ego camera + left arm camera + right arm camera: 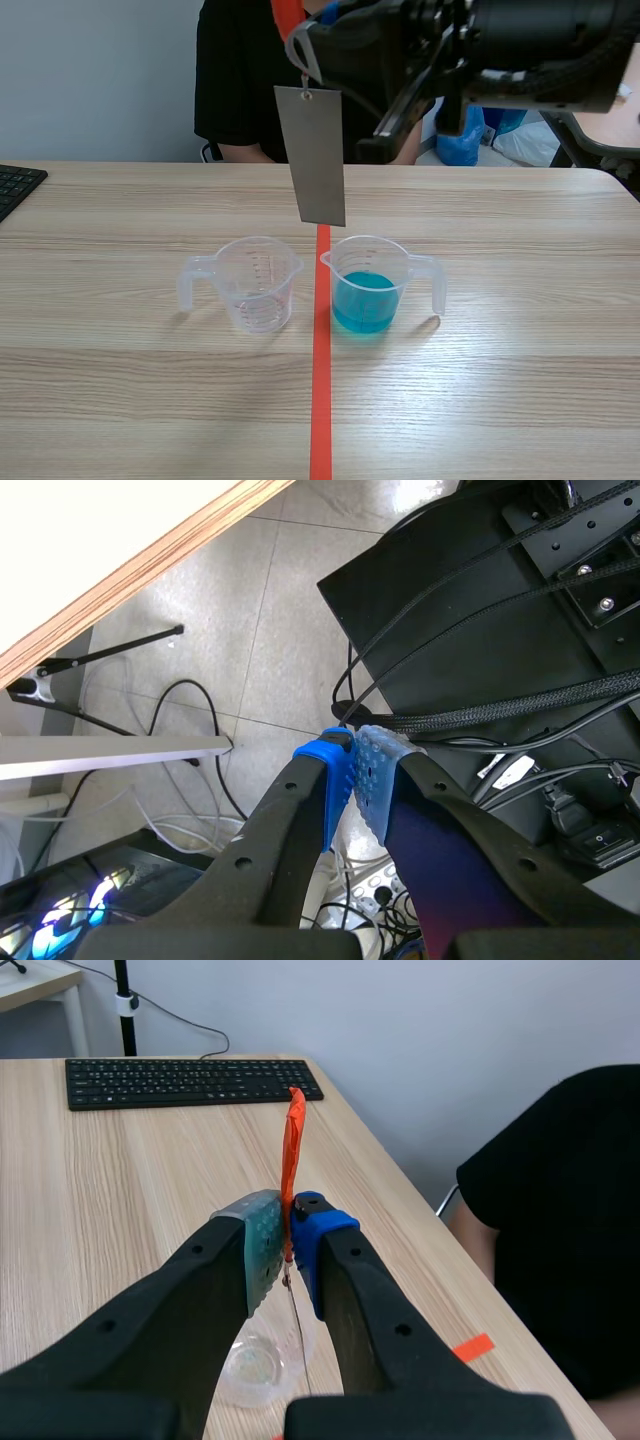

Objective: Do the redox reaction experiment.
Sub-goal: 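Move the plate over the blue solution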

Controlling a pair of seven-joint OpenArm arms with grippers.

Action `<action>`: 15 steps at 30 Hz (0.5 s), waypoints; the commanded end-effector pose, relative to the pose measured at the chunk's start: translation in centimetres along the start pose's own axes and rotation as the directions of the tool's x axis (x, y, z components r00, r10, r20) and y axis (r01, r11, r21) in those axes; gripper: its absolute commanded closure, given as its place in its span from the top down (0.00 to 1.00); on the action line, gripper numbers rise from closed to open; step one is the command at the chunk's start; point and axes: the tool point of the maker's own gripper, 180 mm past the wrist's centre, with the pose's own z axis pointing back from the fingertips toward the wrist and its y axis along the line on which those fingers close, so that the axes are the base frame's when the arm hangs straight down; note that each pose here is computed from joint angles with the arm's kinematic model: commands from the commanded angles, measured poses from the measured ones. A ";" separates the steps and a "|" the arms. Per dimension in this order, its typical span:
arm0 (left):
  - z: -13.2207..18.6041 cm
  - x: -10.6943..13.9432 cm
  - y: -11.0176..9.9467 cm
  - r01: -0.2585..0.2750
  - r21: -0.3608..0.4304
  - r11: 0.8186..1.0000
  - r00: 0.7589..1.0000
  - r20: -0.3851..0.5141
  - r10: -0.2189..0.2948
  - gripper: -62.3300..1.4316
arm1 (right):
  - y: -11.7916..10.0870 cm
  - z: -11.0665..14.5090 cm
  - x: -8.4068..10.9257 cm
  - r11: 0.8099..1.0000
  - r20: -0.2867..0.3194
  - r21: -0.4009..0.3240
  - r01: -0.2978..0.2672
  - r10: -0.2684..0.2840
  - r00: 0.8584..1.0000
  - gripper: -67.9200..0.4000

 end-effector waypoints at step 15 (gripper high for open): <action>0.0 0.6 0.3 0.008 0.001 1.000 1.000 0.023 -0.008 0.09 | -3.4 3.3 0.8 0.998 -0.017 0.006 0.058 -0.058 0.998 0.03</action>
